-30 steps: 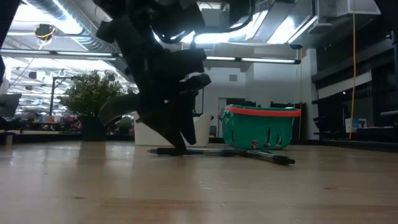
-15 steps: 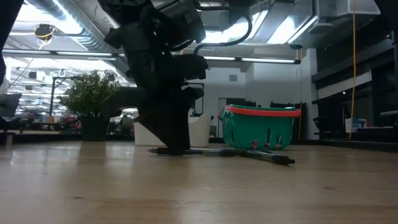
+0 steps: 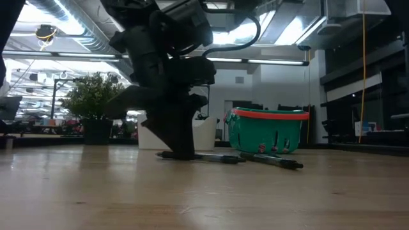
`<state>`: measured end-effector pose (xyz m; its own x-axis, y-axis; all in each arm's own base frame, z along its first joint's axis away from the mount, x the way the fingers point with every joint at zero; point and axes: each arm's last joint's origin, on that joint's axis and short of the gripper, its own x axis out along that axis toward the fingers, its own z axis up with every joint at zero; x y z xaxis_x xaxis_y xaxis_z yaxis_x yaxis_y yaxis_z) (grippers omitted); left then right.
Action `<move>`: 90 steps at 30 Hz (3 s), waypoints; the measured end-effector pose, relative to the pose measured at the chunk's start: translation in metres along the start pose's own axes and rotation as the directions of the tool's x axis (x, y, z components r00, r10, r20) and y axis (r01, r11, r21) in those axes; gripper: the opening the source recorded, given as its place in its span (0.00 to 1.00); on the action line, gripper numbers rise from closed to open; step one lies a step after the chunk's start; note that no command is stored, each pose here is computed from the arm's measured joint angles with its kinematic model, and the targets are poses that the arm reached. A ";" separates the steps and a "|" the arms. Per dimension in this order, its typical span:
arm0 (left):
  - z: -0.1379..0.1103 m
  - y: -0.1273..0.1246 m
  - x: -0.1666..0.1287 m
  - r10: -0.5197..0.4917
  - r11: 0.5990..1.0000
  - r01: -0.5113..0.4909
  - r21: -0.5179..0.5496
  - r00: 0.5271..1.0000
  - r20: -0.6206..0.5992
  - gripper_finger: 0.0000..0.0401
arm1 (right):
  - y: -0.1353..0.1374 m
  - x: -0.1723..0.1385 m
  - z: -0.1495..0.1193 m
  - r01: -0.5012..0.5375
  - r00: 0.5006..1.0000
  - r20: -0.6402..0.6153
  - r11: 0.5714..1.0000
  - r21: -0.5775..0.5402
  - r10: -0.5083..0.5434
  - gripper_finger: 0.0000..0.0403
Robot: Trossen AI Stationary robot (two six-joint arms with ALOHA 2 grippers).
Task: Sort pens & pencils
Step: Put the left black ballpen into the white bin
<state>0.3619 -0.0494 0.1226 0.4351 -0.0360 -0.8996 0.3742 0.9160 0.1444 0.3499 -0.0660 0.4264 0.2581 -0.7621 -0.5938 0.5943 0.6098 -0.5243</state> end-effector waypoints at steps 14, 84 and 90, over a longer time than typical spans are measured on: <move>0.001 -0.003 -0.001 0.022 1.000 -0.022 -0.010 1.000 0.003 0.05 | 0.000 0.000 0.001 -0.001 1.000 0.007 1.000 0.005 0.001 0.19; -0.087 0.157 -0.089 0.287 0.905 -0.319 -0.283 0.946 -0.149 0.04 | 0.001 0.000 0.002 -0.015 1.000 0.014 1.000 0.014 0.015 0.19; -0.102 0.167 -0.074 0.261 0.895 -0.315 -0.314 0.944 -0.204 0.04 | 0.001 0.000 0.002 -0.028 1.000 0.012 1.000 0.013 0.028 0.19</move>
<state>0.3087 0.1475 0.1713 0.3410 0.2863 -0.8954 -0.0595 0.9572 0.2834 0.3521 -0.0655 0.4268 0.2836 -0.7470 -0.6013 0.5964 0.6284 -0.4994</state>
